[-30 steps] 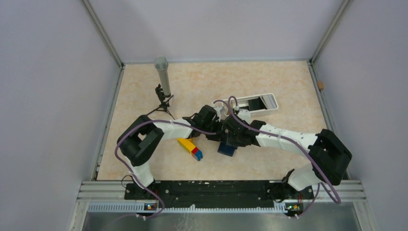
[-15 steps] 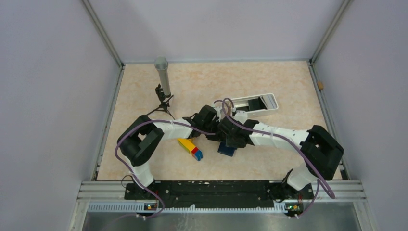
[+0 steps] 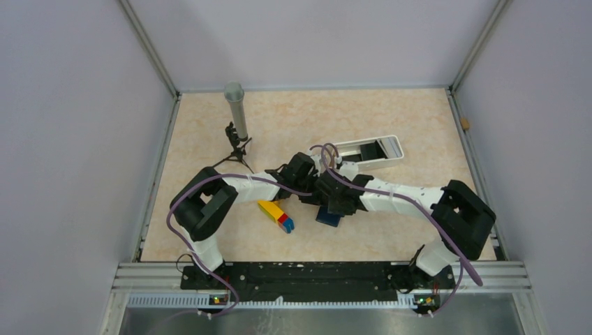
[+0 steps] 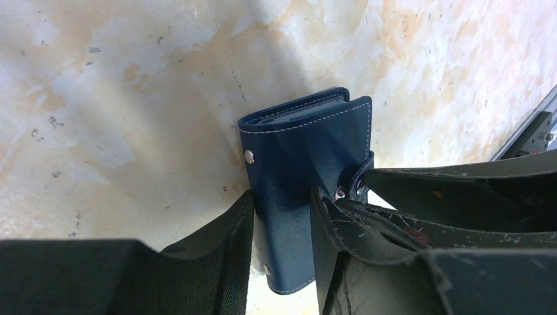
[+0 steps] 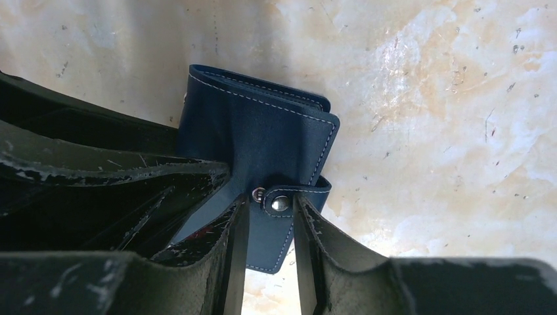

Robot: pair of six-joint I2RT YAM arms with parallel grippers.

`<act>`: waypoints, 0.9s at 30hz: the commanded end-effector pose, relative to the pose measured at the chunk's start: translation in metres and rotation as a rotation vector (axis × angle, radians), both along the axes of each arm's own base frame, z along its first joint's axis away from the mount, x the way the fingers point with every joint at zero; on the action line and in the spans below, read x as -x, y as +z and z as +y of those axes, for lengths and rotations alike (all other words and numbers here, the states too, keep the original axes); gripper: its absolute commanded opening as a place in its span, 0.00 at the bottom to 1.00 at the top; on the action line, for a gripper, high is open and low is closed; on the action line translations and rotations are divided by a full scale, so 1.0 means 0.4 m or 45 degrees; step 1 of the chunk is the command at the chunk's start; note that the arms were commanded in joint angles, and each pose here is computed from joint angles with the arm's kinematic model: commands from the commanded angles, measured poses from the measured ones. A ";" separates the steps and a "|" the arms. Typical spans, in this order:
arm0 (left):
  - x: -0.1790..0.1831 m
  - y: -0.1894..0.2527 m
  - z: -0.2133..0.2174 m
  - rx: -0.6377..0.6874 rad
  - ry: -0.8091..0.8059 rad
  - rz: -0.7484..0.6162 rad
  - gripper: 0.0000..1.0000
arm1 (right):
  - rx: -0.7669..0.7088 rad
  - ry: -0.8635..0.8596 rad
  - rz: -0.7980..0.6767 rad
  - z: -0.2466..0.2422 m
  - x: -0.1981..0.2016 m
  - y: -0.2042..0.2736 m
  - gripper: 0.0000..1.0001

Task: Put the credit cards into the card holder
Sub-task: Close the card holder at the center of the board.

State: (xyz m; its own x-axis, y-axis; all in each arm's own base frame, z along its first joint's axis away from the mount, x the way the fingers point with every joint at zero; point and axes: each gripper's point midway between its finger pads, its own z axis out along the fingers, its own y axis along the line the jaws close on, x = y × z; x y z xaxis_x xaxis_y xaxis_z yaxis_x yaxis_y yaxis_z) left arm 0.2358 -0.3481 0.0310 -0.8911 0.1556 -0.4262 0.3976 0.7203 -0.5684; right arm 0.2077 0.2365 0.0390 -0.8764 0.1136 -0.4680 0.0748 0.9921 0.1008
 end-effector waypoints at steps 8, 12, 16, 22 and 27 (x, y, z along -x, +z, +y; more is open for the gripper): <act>0.025 -0.075 0.043 -0.152 0.000 0.049 0.38 | -0.039 -0.016 0.031 0.008 0.024 -0.043 0.21; 0.024 -0.075 0.044 -0.152 0.001 0.050 0.38 | -0.054 -0.032 0.006 0.003 0.021 -0.026 0.17; 0.025 -0.076 0.043 -0.154 -0.003 0.049 0.38 | -0.070 -0.035 -0.017 0.007 0.013 -0.010 0.13; 0.025 -0.077 0.042 -0.153 -0.004 0.050 0.38 | -0.078 -0.032 -0.021 0.011 0.014 -0.005 0.10; 0.027 -0.078 0.041 -0.155 -0.008 0.050 0.38 | -0.092 -0.028 -0.037 0.018 0.010 0.006 0.14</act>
